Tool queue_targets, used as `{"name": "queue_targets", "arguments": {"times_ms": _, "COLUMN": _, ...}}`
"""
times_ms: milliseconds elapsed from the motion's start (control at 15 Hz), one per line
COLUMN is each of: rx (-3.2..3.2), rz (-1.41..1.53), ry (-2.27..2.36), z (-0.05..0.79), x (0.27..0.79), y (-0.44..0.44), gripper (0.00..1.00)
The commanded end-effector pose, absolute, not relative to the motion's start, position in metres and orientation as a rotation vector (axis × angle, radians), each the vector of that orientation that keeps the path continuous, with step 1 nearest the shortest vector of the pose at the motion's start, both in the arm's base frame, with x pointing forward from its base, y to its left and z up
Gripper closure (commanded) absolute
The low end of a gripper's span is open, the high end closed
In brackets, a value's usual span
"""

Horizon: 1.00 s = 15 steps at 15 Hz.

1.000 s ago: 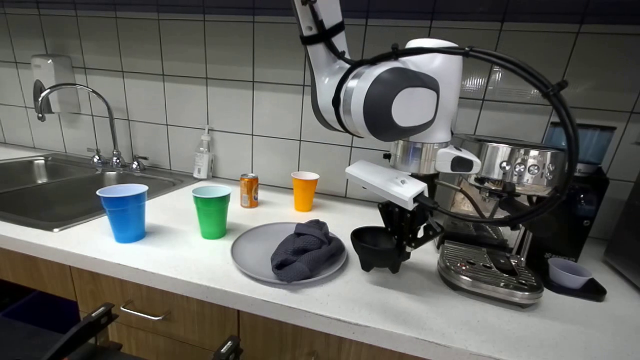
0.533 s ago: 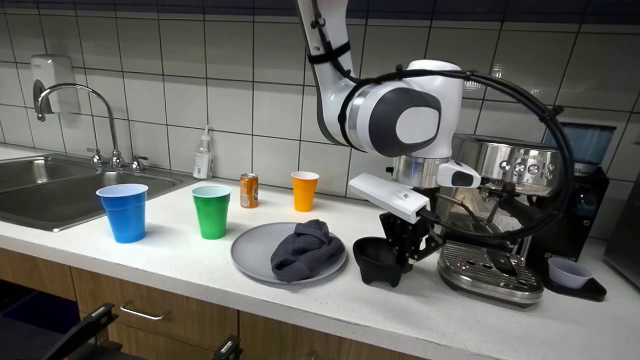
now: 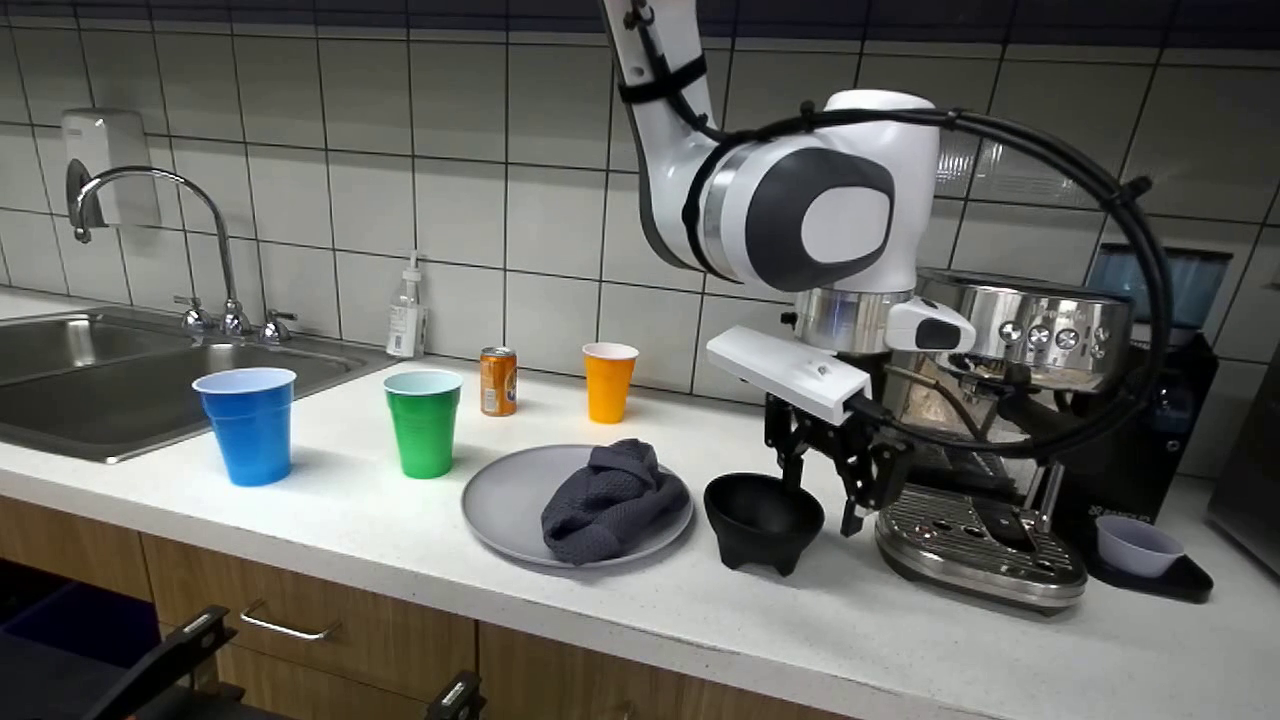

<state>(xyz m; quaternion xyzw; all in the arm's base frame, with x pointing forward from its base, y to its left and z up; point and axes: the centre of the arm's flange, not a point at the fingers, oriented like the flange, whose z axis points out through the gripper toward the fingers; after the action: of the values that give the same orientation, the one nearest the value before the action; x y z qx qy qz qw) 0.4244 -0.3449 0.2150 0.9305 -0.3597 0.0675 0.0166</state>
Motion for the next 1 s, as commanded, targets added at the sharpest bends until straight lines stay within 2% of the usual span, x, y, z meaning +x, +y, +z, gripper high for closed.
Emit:
{"name": "queue_targets", "arguments": {"times_ms": 0, "rx": 2.927, "rz": 0.287, "ry": -1.106, "z": 0.256, "x": 0.402, "y": -0.329, "gripper": 0.0}}
{"name": "queue_targets", "arguments": {"times_ms": 533, "rx": 3.05, "rz": 0.285, "ry": -0.948, "z": 0.281, "x": 0.375, "y": -0.258, "gripper": 0.0}}
{"name": "queue_targets", "arguments": {"times_ms": 933, "rx": 3.128, "rz": 0.212, "ry": -0.769, "z": 0.261, "x": 0.391, "y": -0.19, "gripper": 0.0}}
